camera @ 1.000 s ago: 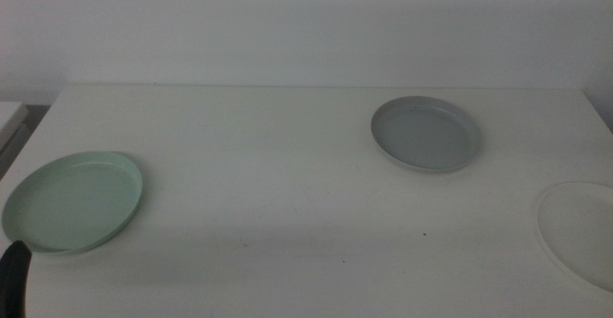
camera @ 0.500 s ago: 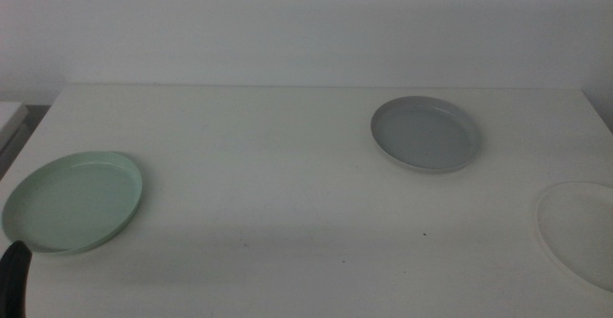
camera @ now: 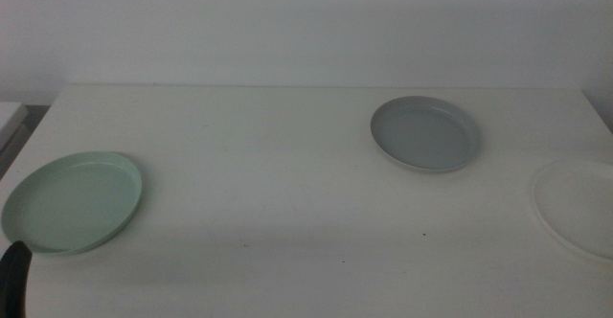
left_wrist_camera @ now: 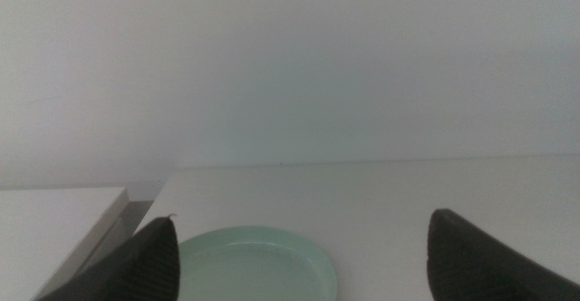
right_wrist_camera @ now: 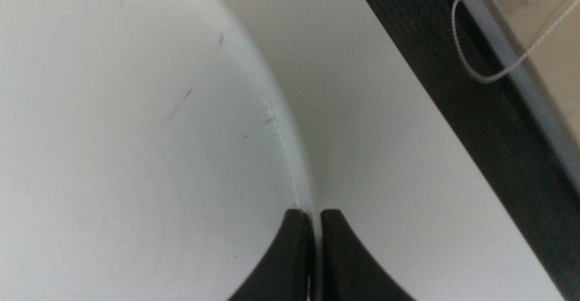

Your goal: Stack the three bowls on top of each other.

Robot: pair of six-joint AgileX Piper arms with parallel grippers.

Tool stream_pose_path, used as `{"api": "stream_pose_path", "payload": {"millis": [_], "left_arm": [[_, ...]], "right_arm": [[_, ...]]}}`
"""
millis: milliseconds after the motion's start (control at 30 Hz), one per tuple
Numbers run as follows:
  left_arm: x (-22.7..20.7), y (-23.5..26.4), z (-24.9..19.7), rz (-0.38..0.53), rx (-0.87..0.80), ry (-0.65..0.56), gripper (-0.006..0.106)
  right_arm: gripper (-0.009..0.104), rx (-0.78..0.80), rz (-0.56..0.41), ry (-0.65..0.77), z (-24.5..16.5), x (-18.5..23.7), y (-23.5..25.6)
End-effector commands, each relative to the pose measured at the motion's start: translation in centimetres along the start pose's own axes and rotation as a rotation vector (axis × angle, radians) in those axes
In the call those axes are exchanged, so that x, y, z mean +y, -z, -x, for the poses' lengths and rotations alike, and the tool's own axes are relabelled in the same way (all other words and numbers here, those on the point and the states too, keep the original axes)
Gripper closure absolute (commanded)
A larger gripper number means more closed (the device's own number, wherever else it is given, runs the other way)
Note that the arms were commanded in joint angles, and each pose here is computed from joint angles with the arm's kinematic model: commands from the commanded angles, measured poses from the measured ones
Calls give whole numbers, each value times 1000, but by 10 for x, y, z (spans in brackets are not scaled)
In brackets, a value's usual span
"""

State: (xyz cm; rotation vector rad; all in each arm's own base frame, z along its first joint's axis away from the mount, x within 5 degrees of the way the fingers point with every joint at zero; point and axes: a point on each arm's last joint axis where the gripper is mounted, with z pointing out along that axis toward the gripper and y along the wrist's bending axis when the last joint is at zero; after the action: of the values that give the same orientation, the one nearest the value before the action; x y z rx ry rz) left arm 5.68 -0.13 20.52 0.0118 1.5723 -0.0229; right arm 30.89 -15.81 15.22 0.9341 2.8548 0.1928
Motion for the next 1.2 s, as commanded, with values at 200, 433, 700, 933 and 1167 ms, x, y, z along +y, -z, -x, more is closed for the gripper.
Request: {"api": "stream_pose_path", "payload": {"millis": [200, 433, 700, 933, 1167], "left_arm": [[0, 0, 1, -8, -10, -1, 7], [0, 0, 1, -8, -10, -1, 7], [0, 0, 1, -8, -10, -1, 7], [0, 0, 1, -8, -10, -1, 7], [0, 0, 1, -8, -10, -1, 7]], "right_arm": [[97, -75, 65, 369, -42, 109, 73], [97, -51, 229, 631, -93, 218, 75], [97, 60, 281, 779, -130, 292, 25], [97, 142, 274, 766, -133, 303, -15], [97, 97, 304, 768, -129, 308, -30]]}}
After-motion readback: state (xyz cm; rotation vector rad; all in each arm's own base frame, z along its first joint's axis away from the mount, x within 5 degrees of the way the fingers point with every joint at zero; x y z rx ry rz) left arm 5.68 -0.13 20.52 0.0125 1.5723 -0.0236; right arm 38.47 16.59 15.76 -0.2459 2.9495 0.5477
